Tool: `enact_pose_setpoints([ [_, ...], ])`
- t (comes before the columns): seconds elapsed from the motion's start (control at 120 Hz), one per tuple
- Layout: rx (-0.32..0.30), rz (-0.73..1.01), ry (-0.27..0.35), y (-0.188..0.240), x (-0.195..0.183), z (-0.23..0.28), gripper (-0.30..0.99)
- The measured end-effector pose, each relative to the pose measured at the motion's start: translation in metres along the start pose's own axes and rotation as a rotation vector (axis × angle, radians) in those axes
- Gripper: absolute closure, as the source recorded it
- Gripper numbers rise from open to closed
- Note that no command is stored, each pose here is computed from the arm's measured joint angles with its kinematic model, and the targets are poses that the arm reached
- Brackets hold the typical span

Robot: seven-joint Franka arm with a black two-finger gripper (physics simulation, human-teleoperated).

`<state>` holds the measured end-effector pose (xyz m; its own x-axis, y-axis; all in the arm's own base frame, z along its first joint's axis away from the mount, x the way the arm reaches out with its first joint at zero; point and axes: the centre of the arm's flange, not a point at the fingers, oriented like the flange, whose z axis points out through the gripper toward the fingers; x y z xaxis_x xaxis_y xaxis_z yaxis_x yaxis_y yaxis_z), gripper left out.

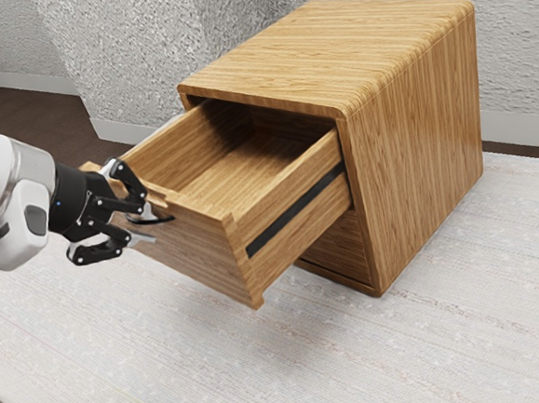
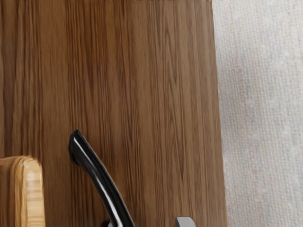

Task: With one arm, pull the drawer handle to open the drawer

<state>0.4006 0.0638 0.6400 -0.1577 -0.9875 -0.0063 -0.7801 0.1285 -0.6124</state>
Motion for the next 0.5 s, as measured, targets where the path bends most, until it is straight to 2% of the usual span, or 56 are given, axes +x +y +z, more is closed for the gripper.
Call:
enact_pose_setpoints([
  [0.142,-0.006,-0.001,0.002,0.000,0.002,-0.006,0.57],
  [0.25,0.009,0.002,0.001,-0.007,0.003,-0.027,0.46],
  [0.308,0.036,0.008,-0.001,-0.022,0.004,-0.054,0.42],
  [0.367,0.092,0.025,-0.027,-0.054,0.006,-0.118,0.39],
  [0.408,0.123,0.052,-0.075,-0.096,0.020,-0.177,0.35],
  [0.45,0.112,0.038,-0.121,-0.138,0.033,-0.214,0.29],
  [0.5,0.044,-0.067,-0.144,-0.164,0.035,-0.217,0.23],
])
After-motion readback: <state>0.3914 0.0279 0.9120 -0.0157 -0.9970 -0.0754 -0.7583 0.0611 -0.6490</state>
